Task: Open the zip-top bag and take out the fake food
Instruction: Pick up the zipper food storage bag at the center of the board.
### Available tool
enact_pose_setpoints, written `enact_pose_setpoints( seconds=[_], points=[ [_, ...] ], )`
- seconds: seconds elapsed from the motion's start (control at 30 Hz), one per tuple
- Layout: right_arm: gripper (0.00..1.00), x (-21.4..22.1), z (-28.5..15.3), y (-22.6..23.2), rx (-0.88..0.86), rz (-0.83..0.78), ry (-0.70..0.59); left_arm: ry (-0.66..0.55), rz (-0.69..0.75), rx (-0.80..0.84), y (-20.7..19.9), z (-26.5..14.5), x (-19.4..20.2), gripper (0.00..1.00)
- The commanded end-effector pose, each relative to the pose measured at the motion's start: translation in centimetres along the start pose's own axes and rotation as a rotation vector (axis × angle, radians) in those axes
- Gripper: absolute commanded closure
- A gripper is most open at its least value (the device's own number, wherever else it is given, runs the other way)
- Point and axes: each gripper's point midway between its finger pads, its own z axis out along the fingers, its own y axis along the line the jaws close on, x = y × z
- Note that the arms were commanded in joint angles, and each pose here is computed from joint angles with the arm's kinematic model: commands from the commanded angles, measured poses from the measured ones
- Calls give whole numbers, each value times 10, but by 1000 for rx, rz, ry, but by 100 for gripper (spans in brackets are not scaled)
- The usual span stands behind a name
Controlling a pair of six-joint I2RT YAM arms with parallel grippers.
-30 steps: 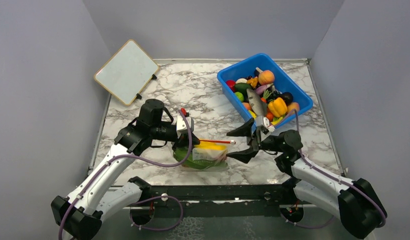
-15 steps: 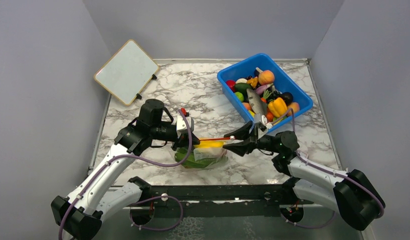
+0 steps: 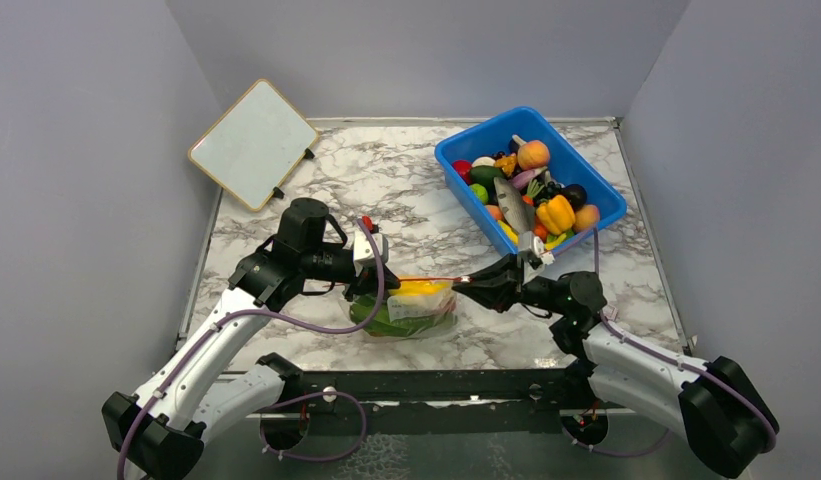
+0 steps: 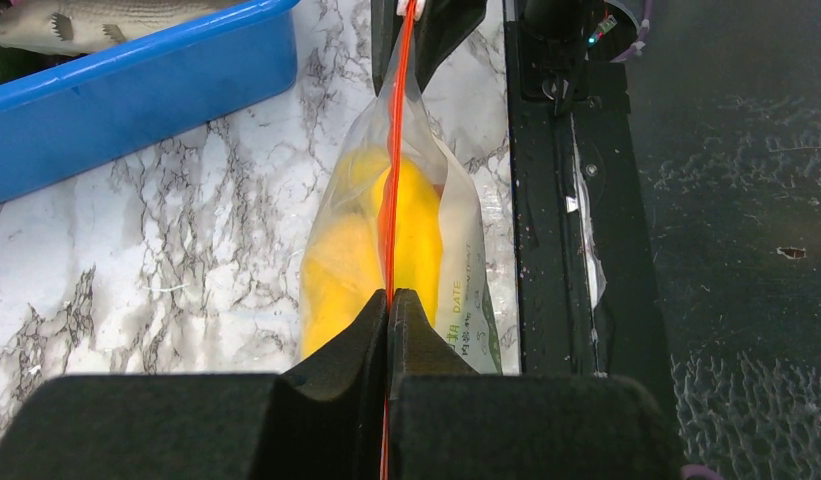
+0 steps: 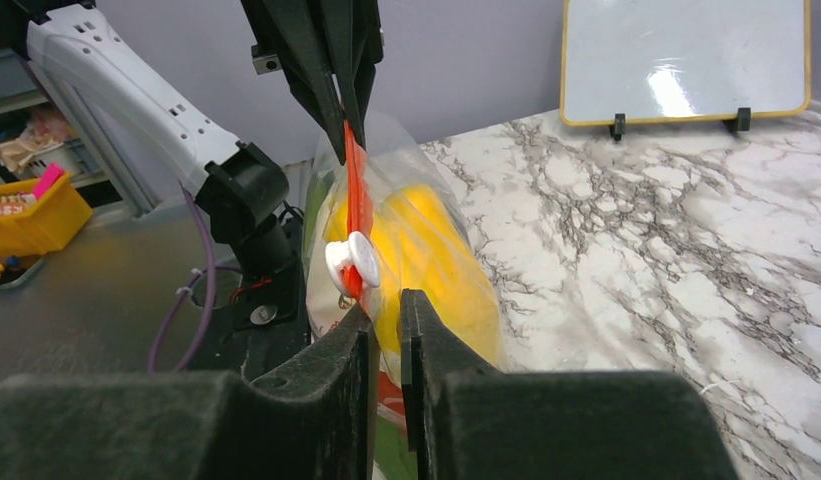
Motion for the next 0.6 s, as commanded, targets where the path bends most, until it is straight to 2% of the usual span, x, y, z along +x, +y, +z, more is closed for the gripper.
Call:
enact_pose_setpoints(
  seconds=[0.0, 0.07, 0.17, 0.23, 0.4, 0.5, 0.57],
  points=[
    [86, 0, 0, -3, 24, 11, 0, -54, 71, 13, -2, -3, -22, 100],
    [79, -1, 2, -1, 5, 18, 4, -55, 68, 17, -3, -3, -22, 100],
    [57, -1, 6, 1, -22, 33, 15, -56, 65, 22, -3, -2, -22, 100],
    [50, -2, 8, 2, -32, 42, 15, -56, 64, 22, -3, -2, -22, 100],
    [45, -4, 11, 4, -53, 48, -4, -56, 62, 22, -3, -2, -22, 100],
    [45, -2, 12, 4, -57, 50, 1, -56, 62, 20, -3, -2, -22, 100],
    [48, 0, 12, 4, -62, 51, 4, -54, 61, 17, -2, -2, -21, 100]
  ],
)
